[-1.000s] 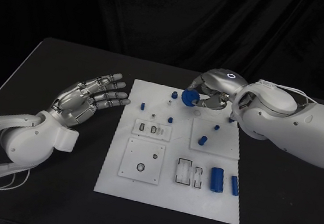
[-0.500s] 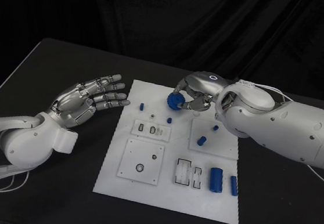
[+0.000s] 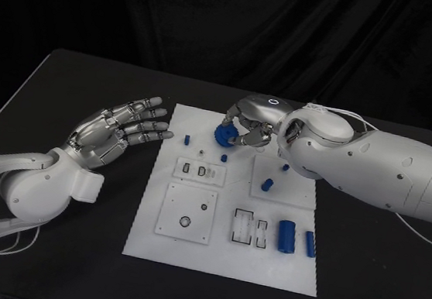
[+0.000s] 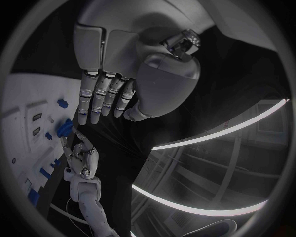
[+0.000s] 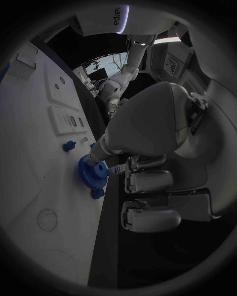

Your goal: Assemble the parts on the task board

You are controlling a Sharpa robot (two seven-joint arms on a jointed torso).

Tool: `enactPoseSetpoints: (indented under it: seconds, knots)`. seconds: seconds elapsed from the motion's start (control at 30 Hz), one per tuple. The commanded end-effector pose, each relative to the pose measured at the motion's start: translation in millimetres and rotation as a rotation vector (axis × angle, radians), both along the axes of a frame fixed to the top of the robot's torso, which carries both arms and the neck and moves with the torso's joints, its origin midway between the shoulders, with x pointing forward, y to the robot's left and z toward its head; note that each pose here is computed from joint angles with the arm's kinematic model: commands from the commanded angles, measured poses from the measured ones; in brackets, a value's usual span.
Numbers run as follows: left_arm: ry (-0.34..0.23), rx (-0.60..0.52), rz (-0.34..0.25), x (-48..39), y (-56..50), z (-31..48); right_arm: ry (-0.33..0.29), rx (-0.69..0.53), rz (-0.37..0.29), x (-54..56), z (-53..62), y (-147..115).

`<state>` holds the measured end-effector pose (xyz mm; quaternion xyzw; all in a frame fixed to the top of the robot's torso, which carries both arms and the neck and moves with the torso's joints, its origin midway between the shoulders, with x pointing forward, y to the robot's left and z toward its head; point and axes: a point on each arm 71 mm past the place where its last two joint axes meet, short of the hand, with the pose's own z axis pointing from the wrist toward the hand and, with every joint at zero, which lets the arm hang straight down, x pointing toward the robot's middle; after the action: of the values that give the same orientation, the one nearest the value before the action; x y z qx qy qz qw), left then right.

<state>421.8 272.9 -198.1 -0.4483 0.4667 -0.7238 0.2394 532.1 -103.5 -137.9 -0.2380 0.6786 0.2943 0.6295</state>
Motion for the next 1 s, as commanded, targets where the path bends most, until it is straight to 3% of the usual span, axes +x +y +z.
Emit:
enactPoseSetpoints:
  seconds: [0.03, 0.37, 0.77, 0.9, 1.0]
  knots:
    - [-0.071, -0.060, 0.026, 0.1, 1.2, 6.5, 0.013, -0.010, -0.006, 0.8, -2.7, 1.0]
    - [-0.069, -0.059, 0.023, 0.7, 1.0, 6.1, 0.037, -0.035, -0.042, 3.0, -6.0, 3.1]
    - [-0.066, -0.059, 0.021, 0.6, 1.4, 6.0, 0.014, -0.012, -0.059, 3.5, -4.0, -3.2]
    - [-0.066, -0.057, 0.027, -0.4, 4.2, 6.3, -0.017, 0.024, -0.056, -0.5, 0.5, -15.4]
    - [-0.066, -0.054, 0.032, -1.1, 6.4, 6.6, -0.053, 0.055, -0.061, -4.3, 10.5, -30.9]
